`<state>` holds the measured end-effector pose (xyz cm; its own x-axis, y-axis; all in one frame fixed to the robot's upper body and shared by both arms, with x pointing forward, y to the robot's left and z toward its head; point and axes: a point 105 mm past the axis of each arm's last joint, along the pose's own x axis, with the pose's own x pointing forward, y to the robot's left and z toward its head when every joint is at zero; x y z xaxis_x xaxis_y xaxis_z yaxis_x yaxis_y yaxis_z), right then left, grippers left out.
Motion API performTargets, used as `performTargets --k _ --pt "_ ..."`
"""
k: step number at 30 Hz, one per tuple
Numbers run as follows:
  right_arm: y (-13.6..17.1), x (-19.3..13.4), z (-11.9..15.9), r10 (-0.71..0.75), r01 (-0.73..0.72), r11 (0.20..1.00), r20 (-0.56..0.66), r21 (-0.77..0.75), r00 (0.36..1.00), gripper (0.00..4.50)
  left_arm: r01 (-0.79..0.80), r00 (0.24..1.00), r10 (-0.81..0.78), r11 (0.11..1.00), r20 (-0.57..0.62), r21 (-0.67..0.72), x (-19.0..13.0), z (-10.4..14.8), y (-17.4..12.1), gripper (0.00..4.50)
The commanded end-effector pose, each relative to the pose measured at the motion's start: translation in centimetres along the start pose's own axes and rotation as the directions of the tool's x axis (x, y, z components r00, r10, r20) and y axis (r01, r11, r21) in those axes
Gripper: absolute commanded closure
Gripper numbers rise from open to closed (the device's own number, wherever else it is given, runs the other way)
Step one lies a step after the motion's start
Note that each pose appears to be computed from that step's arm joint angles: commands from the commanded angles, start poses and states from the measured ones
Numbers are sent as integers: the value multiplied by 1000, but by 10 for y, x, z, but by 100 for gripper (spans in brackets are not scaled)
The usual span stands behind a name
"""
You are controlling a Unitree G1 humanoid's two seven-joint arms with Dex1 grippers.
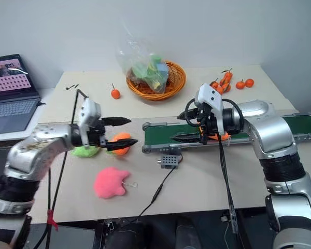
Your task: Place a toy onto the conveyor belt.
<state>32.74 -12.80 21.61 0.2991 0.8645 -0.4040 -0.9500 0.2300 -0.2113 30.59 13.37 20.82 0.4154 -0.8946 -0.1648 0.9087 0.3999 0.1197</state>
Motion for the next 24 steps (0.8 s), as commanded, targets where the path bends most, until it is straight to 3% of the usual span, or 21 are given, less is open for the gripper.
performTargets --k 1,12,24 --pt "-3 -3 18 8 -6 997 24 -80 1000 0 -60 997 60 998 52 4 -15 19 4 4" --pt "-3 8 24 45 -40 996 63 -82 997 0 -197 972 199 980 127 -34 -17 31 10 4" --pt "-3 12 24 60 -54 995 75 -82 995 0 -221 970 222 975 97 -20 -19 30 13 4"
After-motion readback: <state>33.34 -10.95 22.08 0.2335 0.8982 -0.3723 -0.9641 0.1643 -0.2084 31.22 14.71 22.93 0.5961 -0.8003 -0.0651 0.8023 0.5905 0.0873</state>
